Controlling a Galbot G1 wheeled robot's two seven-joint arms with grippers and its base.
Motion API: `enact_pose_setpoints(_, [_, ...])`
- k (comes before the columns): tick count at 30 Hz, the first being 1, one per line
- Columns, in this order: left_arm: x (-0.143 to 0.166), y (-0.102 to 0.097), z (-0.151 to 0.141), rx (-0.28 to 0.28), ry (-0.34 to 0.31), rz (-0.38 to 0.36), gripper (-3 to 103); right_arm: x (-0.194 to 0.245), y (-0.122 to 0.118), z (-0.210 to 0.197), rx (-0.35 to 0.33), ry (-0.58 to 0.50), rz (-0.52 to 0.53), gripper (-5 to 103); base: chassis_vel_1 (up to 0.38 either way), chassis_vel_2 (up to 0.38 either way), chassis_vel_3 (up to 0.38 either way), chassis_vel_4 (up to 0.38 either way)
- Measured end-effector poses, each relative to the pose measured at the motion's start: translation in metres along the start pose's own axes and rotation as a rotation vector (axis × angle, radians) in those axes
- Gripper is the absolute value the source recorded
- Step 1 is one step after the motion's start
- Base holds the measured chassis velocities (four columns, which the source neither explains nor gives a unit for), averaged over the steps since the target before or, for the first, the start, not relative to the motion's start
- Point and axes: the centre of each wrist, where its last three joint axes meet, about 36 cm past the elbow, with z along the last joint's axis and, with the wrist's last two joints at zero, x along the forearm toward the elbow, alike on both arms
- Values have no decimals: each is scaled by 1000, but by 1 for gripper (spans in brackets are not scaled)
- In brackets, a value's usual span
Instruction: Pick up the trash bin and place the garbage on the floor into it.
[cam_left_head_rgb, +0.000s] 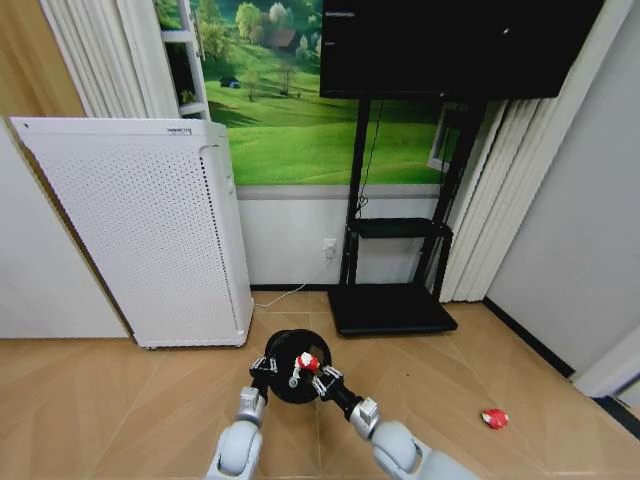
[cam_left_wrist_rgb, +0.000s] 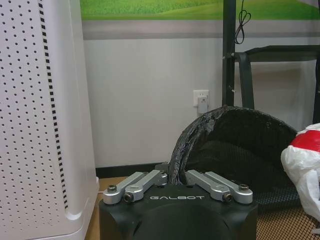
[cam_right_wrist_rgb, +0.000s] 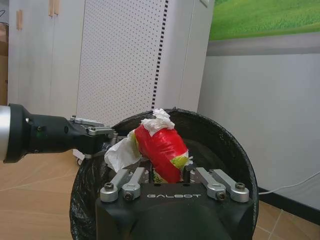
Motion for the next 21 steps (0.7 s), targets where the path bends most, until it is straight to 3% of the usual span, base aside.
enact_pose_setpoints(17, [1,-6,1,3,0,7,5,11,-8,3,-2,23,34,97,0,0,0,0])
enact_pose_setpoints(21, [6,-1,0,-3,-1,-1,5,16,-16,-2,-20,26,84,100,0,0,0,0])
